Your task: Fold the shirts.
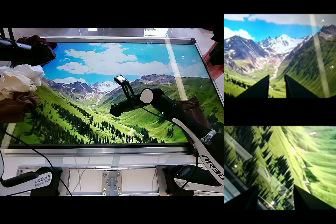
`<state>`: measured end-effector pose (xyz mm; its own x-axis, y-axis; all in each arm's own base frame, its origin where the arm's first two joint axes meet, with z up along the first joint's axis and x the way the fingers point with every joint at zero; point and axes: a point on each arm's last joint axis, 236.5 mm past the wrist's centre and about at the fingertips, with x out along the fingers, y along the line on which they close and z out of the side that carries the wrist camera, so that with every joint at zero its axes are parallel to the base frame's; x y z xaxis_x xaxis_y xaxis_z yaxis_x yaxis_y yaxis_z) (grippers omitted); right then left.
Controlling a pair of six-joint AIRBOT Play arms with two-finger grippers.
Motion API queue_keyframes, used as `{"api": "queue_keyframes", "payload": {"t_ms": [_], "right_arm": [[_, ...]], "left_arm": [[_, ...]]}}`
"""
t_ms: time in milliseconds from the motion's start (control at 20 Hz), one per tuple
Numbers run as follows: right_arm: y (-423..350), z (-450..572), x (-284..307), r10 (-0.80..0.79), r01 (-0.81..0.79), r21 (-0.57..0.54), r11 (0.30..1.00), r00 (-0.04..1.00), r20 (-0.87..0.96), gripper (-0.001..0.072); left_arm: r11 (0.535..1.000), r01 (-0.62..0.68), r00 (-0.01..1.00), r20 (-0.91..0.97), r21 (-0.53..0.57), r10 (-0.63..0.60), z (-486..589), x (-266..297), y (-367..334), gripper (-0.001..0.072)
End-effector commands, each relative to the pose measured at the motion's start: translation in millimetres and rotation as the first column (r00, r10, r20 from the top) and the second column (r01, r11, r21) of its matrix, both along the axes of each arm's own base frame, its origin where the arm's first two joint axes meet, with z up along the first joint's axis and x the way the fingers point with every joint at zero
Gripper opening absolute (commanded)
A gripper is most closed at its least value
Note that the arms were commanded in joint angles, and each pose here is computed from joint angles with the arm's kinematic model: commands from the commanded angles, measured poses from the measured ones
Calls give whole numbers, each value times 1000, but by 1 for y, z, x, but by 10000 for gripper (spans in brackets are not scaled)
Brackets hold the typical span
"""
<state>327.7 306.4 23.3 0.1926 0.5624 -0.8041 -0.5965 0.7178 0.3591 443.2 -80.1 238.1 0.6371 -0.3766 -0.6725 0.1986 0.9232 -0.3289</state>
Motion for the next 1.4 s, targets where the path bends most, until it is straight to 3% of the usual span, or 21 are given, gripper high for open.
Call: {"api": "queue_keyframes", "payload": {"t_ms": [0,200,350,500,600,700,750,800,850,950,1050,1200,1350], "right_arm": [[1,2,6,-11,11,6,1000,1000,27,482],[-17,-7,15,17,-8,-93,996,996,87,482],[-38,-14,28,53,-20,-204,979,986,157,482],[-44,-13,37,62,-14,-234,972,978,200,482],[-43,-11,40,51,-1,-228,974,975,214,481],[-45,-9,46,4,46,-218,975,975,224,481],[-47,-9,49,-22,72,-216,974,974,225,481],[-49,-10,50,-43,91,-214,972,975,219,482],[-50,-10,50,-59,106,-213,971,975,215,482],[-50,-10,50,-91,132,-201,971,975,201,483],[-50,-10,50,-114,152,-192,970,975,191,483],[-50,-10,50,-137,171,-183,968,974,183,483],[-50,-9,53,-179,208,-168,964,968,174,483]], "left_arm": [[1000,-1,1000,0,0,1,0,0,0,243],[1000,-16,999,40,5,16,6,8,3,243],[971,-68,995,83,228,50,-3,16,47,243],[926,-155,981,162,344,104,6,30,80,243],[861,-218,952,295,460,83,26,51,105,243],[759,-367,914,361,537,186,26,70,154,245],[725,-410,908,325,553,265,5,76,181,309],[714,-412,911,253,566,325,-27,78,203,480],[708,-400,909,151,582,389,-67,75,225,605],[728,-350,874,-76,589,481,-146,59,257,620],[751,-323,794,-267,576,546,-212,36,278,706],[768,-278,672,-454,578,585,-277,3,295,707],[783,-234,639,-516,577,571,-315,-2,296,707]]}}
